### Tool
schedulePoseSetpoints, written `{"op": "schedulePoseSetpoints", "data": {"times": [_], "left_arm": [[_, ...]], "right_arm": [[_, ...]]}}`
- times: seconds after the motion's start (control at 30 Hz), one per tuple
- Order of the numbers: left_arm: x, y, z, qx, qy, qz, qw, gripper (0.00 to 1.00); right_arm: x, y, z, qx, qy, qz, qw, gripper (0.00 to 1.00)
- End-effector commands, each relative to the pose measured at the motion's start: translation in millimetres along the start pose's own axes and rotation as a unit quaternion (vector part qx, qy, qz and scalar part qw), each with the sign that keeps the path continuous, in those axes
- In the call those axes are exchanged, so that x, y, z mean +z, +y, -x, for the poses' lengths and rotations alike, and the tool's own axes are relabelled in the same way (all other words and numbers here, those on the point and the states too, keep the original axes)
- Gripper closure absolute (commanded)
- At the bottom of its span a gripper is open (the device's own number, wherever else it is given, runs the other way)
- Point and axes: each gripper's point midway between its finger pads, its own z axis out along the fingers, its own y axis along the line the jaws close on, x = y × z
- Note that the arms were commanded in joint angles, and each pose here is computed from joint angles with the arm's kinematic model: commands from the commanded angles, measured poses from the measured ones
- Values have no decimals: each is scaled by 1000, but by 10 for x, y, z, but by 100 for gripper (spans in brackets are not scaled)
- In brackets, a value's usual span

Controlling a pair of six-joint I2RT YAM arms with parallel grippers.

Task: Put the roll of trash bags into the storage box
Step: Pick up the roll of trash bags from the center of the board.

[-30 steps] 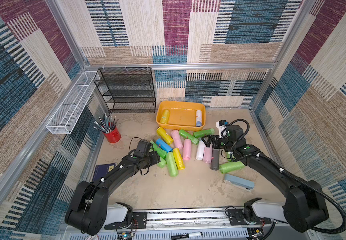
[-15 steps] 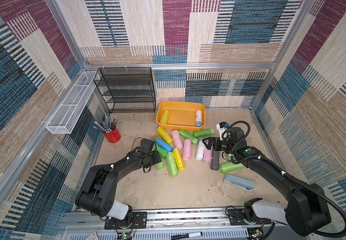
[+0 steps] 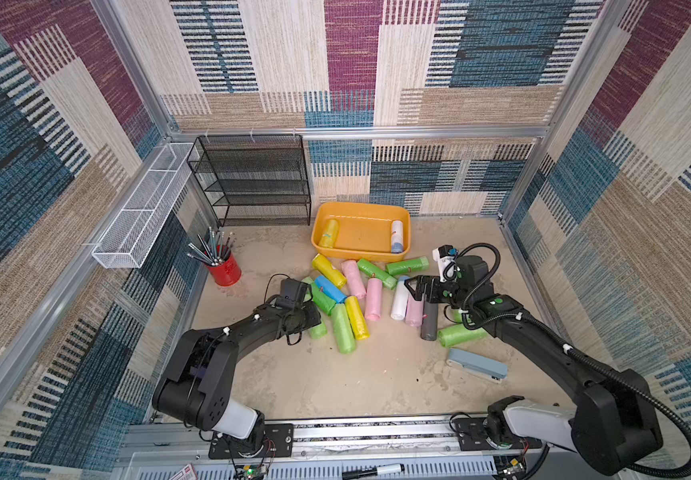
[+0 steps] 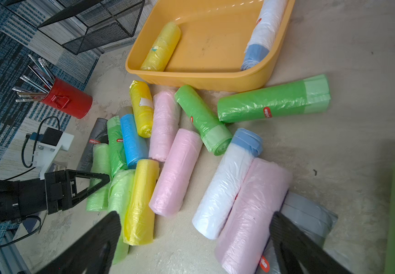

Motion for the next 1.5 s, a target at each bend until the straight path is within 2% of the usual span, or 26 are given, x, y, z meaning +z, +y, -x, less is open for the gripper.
{"op": "schedulePoseSetpoints", "data": {"times": [0.0, 0.23, 0.53, 0.9, 1.47], "left_arm": [[-21, 228, -261, 10, 47, 45, 998, 58], [-189, 187, -248, 24, 31, 32, 999, 55], [-312, 152, -232, 25, 27, 23, 999, 64], [-430, 39, -188, 26, 18, -1, 1000, 67], [-636, -461, 72, 55, -9, -51, 997, 69]], "right_arm": [[-1, 50, 14, 14, 0, 13, 1000, 1], [35, -20, -102, 31, 13, 4, 999, 1], [135, -38, -94, 44, 24, 2, 999, 1], [164, 89, -136, 61, 31, 45, 997, 1], [98, 344, -267, 113, 30, 140, 983, 1]]}}
